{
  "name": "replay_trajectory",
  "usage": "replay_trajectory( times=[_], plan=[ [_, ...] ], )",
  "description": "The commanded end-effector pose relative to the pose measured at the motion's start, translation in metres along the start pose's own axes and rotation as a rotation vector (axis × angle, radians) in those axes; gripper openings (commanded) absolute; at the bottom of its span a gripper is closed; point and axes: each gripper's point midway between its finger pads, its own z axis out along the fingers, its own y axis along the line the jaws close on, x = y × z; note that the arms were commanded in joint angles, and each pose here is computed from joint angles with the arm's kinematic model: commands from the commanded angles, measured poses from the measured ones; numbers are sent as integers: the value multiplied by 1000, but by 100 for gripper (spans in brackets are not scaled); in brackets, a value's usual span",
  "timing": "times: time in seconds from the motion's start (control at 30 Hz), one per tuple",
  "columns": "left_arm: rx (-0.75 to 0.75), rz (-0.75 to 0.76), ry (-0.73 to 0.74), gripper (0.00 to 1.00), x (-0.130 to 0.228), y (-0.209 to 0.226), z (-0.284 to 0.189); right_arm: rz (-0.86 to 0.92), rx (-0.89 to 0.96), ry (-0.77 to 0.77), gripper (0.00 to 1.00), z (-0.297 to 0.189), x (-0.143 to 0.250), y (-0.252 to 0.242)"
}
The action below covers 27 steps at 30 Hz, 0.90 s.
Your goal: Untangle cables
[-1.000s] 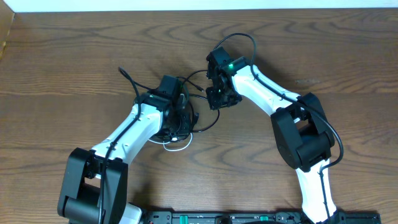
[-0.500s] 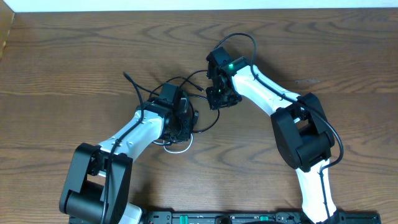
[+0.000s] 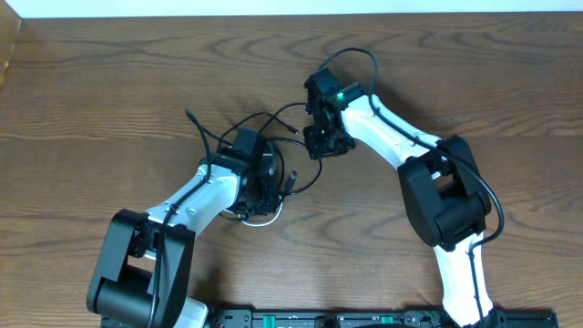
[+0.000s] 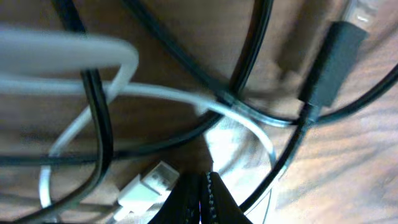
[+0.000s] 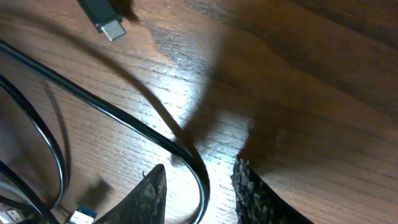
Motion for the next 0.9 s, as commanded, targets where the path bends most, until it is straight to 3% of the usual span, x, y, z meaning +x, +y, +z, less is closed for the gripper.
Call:
replay_trajectory(
  times=[0.0, 0.23, 0.43, 0.63, 0.87],
  plan=[
    [-15, 5, 72, 8, 20, 5, 7, 57, 116, 83, 33, 27, 21, -36],
    [-35, -71, 143, 10, 38, 9, 5, 35, 176, 67, 37, 23, 17, -46],
    [-37, -94, 151, 13, 39, 9, 4, -74, 216, 99, 46, 13, 19, -49],
    [-31, -80, 131, 8, 31, 6, 1, -209, 69, 192, 51, 10, 39, -17],
    [59, -30, 138, 8, 29, -10, -3, -210, 241, 176, 52, 11, 41, -28]
  ],
)
